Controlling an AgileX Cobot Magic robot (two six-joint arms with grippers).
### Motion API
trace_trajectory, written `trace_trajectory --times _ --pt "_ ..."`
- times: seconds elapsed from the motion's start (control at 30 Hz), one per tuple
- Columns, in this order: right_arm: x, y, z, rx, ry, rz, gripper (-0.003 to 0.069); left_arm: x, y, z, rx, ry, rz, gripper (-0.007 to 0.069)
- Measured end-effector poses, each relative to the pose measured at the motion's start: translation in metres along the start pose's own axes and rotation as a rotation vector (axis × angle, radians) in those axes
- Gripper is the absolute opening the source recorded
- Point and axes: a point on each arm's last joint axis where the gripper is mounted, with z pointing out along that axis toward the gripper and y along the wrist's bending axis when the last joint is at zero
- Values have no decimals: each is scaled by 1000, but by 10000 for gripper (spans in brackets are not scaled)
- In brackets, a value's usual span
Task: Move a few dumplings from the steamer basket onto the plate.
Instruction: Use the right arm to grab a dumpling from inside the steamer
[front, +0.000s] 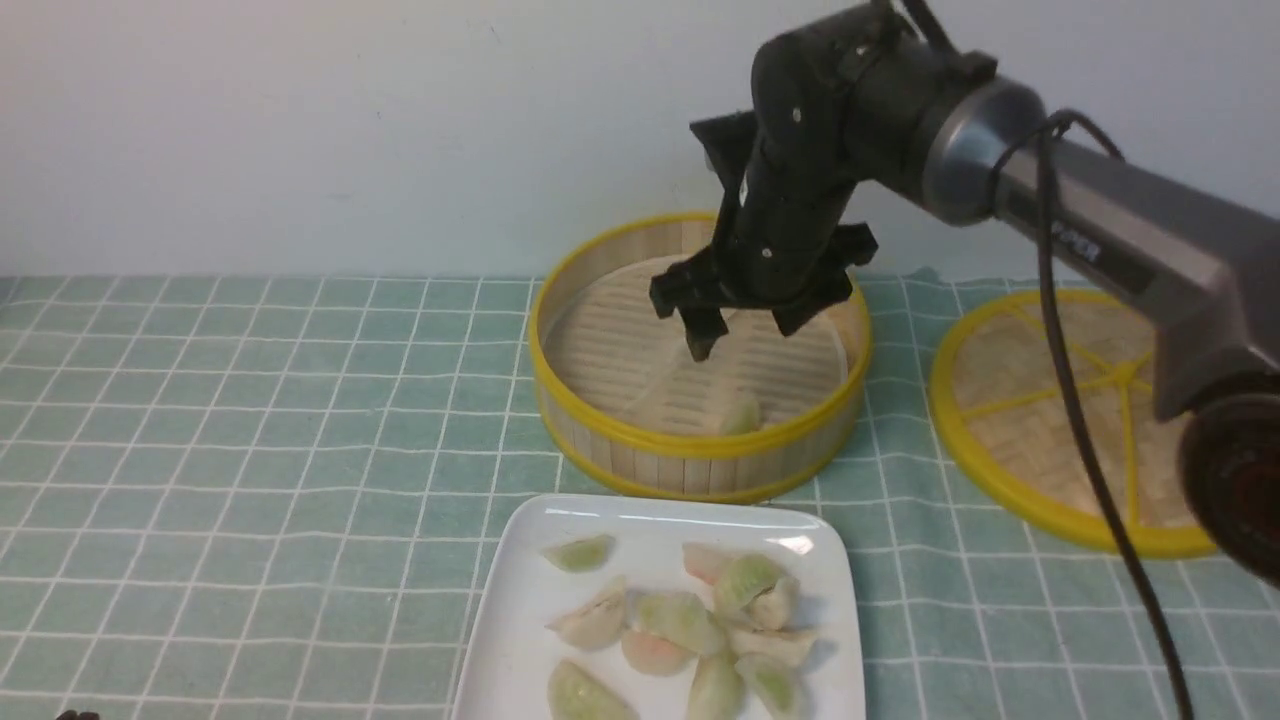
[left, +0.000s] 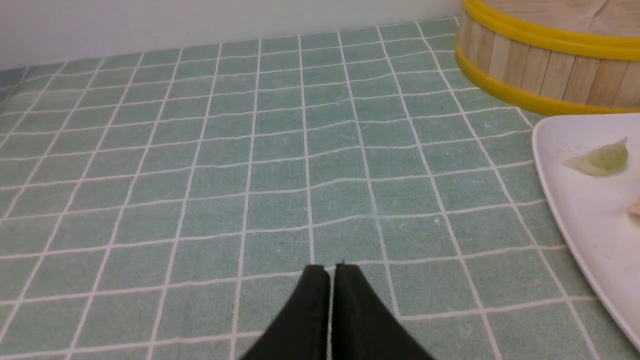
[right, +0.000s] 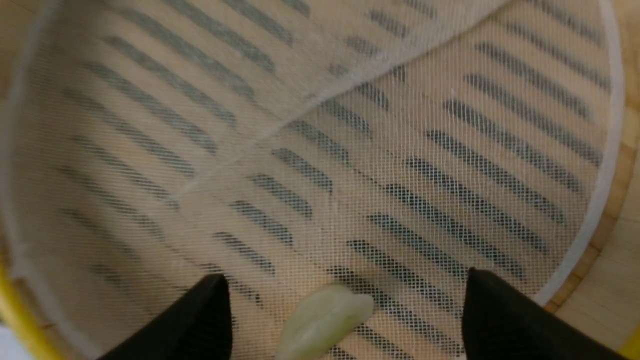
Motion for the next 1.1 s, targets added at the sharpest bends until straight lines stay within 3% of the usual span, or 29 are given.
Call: trace_trajectory --times 0.33,0.47,0.57,0.63,0.67,0.7,0.93,1.1 --pt "12 1 36 -7 95 10 529 0 0 0 0 0 0 -6" --pt "20 0 48 2 138 7 486 0 0 0 0 0 0 -6" --pt "20 -1 48 5 135 -1 363 0 0 0 0 0 0 -6" --pt "20 -1 46 6 133 -13 221 0 0 0 0 0 0 -6" --pt "19 -1 46 6 133 -17 196 0 0 0 0 0 0 -6" --pt "17 -1 38 6 114 -27 163 0 0 0 0 0 0 -6" --pt "8 -1 -44 -31 -39 -25 172 0 0 0 0 0 0 -6" --pt "30 6 -105 -149 -83 -42 172 0 0 0 0 0 0 -6"
